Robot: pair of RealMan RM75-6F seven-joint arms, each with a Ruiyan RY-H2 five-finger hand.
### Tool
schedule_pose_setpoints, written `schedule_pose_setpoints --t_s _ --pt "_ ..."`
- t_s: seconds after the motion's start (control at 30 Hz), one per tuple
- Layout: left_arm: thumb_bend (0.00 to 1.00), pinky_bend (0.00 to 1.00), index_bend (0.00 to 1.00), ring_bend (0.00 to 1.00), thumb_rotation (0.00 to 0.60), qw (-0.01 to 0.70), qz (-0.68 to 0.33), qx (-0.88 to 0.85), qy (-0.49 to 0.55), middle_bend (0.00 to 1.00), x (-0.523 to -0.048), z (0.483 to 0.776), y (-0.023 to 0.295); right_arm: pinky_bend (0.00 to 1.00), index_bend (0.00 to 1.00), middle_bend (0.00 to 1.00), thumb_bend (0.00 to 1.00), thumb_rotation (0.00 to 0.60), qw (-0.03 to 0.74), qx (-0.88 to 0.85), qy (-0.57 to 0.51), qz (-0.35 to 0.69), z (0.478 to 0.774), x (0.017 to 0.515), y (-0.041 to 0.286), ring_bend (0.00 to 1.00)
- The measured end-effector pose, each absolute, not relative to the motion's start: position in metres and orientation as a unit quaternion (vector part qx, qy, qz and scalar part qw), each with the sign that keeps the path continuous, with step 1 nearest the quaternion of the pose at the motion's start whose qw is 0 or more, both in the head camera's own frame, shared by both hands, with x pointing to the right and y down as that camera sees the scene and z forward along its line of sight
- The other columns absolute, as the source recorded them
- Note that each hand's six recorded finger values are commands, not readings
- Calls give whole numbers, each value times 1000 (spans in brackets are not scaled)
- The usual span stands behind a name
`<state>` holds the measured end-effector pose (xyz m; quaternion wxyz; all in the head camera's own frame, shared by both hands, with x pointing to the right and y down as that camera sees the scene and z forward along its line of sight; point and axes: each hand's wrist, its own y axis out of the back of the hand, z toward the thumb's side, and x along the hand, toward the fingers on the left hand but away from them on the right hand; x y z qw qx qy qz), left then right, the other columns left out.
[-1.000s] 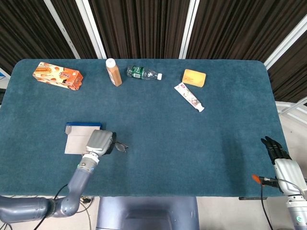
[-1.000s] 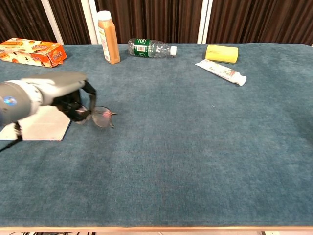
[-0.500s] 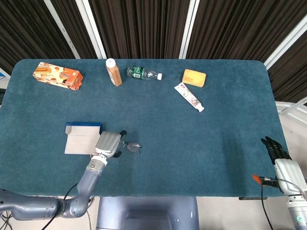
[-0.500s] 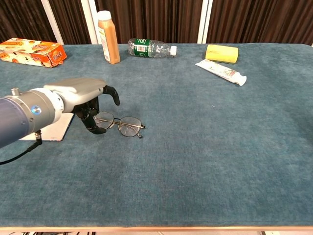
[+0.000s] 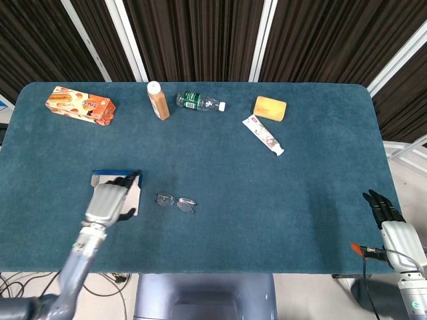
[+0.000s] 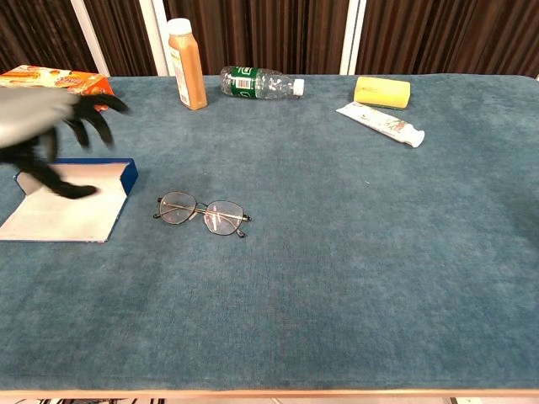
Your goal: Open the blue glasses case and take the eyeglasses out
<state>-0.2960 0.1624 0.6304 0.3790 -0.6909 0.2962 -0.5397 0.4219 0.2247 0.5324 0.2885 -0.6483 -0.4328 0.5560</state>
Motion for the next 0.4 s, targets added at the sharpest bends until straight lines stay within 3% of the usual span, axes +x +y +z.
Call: schedule_pose_setpoints --t_s 0.1,0.4 --pt "167 63 0 0 600 410 -549 -661 306 0 -338 614 177 186 0 0 162 600 304 -645 -435 550 530 420 223 0" --pt "154 47 0 0 600 439 -604 -574 335 0 -450 560 225 186 0 0 162 600 339 -638 -438 535 526 417 223 0"
